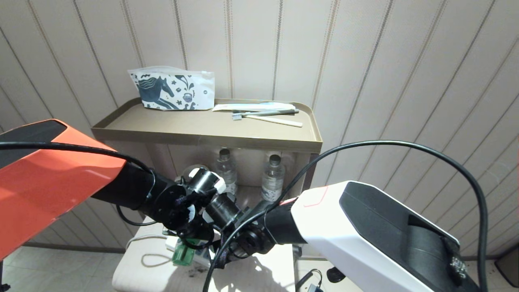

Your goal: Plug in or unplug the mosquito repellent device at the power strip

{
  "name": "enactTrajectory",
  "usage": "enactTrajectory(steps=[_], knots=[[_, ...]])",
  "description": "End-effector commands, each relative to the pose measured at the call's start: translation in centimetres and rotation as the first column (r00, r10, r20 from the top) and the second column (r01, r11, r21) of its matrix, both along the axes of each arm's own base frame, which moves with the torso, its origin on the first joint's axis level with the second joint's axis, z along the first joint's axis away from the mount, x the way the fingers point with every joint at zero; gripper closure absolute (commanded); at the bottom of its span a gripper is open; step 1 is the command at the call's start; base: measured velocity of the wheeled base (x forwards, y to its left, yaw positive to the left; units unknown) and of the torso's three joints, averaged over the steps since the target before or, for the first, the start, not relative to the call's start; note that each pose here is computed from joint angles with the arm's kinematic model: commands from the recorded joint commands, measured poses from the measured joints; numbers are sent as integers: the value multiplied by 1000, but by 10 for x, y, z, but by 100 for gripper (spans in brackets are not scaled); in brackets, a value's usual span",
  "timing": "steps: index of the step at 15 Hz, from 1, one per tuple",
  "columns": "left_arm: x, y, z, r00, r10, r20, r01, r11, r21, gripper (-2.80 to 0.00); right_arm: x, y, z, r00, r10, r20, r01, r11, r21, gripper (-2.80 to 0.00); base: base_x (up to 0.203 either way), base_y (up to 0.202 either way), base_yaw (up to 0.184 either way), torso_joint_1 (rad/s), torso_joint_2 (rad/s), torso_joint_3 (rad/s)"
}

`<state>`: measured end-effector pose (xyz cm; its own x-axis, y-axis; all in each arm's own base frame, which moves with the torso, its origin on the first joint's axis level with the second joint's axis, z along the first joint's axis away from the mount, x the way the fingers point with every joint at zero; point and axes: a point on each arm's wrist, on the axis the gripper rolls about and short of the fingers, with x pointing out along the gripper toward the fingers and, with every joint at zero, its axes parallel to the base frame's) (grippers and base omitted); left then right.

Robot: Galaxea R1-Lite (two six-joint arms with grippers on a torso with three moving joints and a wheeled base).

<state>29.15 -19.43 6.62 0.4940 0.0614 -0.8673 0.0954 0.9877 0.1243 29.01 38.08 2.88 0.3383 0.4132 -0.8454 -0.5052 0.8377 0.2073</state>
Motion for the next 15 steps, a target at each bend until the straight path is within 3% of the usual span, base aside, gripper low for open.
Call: enactTrajectory(steps=[1,6,15], knots=[[-1,2,2,1000,7,2,-7,1000,0,0,0,0,-2,1000,-4,-5,4,1000,-4,0,0,0,0,0,0,0],[-2,15,27,998,30,55,-29,999,-27,0,1,-4,9,999,-23,24,24,1000,-4,0,0,0,0,0,0,0],[-28,44,35,997,68,41,-67,998,-19,0,-5,-25,73,988,-80,131,73,996,53,0,0,0,0,0,0,0]])
